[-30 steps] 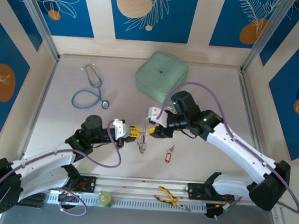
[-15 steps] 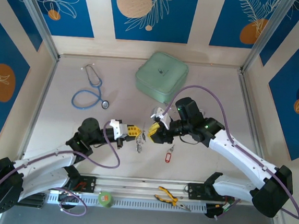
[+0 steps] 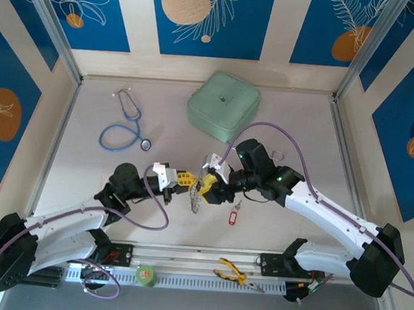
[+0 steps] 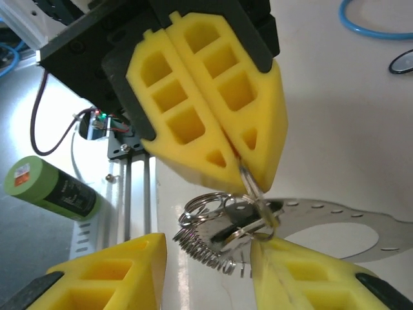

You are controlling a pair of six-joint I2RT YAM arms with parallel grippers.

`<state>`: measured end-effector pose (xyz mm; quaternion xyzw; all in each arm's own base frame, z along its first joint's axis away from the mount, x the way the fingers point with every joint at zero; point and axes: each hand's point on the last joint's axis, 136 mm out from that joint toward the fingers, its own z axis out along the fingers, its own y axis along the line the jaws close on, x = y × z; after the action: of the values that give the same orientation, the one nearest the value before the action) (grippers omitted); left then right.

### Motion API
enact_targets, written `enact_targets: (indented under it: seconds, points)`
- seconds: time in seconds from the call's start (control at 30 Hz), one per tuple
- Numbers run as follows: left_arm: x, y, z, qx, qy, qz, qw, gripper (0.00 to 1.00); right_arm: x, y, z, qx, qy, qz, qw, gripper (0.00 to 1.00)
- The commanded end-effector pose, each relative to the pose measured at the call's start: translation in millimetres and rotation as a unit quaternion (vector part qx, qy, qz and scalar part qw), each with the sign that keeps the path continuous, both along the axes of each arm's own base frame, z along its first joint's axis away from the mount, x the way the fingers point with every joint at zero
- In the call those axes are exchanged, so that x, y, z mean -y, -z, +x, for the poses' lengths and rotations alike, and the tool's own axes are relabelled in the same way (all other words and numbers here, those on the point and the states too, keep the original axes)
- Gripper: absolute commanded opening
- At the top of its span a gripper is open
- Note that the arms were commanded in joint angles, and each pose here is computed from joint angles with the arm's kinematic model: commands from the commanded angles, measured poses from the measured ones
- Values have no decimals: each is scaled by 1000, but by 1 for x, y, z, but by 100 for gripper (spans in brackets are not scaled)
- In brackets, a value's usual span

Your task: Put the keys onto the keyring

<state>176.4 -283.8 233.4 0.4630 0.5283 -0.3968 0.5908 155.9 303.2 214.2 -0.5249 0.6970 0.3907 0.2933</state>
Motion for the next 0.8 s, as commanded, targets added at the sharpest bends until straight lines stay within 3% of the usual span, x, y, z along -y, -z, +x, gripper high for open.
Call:
enact_targets:
  seconds: [0.0,0.17,0.4,0.63,0.77]
  points:
    - [1,-21,-3,18,8,-39,999,0,-4,7,9,23,14,-8,1000,38]
    - [1,-22,-5,13,15,-40,999,0,0,10,15,40,32,-15,999,28]
    - [2,-23,-5,10,16,-44,999,0,4,15,19,48,48,-27,997,32]
    - [2,-26,-6,8,19,-49,999,0,1,10,16,60,33,-15,998,7]
    - [3,-29,-8,11,30,-56,998,0,-3,18,10,63,9,-29,998,1]
